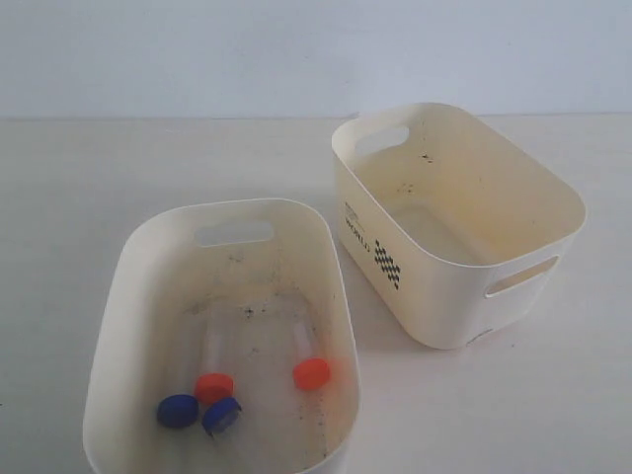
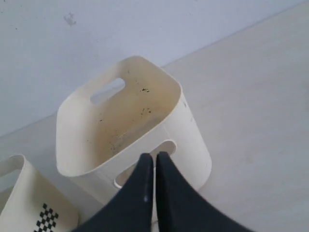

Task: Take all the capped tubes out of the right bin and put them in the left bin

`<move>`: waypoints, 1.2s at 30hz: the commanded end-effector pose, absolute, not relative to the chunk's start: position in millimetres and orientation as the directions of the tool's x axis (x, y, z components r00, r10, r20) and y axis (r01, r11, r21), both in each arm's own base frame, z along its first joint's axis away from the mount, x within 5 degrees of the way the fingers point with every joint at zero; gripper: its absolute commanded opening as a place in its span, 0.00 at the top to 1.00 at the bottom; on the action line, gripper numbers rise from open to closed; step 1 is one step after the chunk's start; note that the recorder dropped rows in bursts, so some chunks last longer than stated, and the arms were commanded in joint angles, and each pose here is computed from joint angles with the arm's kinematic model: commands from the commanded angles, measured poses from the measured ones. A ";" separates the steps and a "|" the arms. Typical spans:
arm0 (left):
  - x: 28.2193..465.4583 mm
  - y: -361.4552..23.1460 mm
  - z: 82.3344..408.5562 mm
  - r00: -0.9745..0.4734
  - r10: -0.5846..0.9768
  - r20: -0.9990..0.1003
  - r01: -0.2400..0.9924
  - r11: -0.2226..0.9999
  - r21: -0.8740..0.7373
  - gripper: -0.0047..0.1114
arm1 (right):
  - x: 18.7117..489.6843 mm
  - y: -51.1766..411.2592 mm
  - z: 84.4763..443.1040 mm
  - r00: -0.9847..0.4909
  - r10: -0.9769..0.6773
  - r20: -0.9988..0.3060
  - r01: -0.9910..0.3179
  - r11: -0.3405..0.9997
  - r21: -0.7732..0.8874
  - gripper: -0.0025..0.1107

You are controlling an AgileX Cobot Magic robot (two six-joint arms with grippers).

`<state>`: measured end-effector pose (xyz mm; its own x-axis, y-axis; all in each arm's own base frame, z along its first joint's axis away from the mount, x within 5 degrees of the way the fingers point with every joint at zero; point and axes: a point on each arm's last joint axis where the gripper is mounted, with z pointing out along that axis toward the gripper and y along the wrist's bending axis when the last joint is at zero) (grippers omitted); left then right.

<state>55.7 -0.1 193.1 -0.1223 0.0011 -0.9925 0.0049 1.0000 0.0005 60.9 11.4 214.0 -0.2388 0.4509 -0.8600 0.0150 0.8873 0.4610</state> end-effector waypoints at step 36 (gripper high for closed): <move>55.9 -0.2 194.8 -0.115 -0.015 -0.993 0.004 1.000 -0.015 0.92 | 53.1 0.2 180.5 -0.260 0.200 -0.945 0.089 0.979 0.183 0.97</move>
